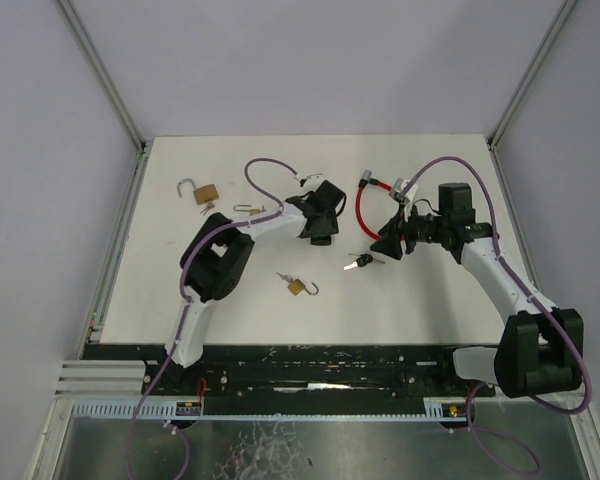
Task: Lock with the key
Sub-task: Pick up the lock from the center of the board.
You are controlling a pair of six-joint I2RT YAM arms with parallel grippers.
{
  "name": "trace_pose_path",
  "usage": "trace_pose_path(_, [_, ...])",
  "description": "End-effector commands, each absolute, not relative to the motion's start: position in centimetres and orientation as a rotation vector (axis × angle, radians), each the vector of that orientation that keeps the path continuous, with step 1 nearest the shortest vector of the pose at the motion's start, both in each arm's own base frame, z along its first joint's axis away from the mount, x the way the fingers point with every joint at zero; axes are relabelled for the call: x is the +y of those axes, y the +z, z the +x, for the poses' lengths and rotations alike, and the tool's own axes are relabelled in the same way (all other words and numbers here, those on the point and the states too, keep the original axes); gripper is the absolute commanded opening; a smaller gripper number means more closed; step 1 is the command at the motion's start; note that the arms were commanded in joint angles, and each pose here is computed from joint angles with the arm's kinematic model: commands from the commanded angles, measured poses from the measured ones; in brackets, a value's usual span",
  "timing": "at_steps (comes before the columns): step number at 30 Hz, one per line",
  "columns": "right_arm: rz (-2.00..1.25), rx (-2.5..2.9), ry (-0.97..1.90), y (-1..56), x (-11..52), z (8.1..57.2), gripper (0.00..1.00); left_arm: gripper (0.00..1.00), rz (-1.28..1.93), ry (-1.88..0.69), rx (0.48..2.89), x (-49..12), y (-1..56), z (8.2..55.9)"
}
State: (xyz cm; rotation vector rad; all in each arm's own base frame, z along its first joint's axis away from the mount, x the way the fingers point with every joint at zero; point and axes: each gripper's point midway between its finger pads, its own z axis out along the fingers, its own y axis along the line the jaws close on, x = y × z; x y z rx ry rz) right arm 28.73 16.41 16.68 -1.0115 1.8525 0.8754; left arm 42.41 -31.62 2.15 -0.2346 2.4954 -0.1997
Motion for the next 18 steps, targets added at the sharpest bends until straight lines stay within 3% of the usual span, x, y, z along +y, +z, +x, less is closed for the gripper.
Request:
trace_pose_path(1, [-0.949, 1.822, 0.962, 17.1, 17.1, 29.2, 0.6, 0.09, -0.159, -0.542, 2.221, -34.6, 11.4, 43.5])
trace_pose_path(13, [-0.845, 1.548, 1.016, 22.8, 17.0, 27.5, 0.63, 0.03, -0.156, -1.253, 1.636, -36.7, 26.4, 35.8])
trace_pose_path(18, [-0.885, 1.443, 1.007, 24.9, 17.1, 25.8, 0.73, 0.03, -0.281, -1.385, 1.489, -35.8, 29.8, 33.5])
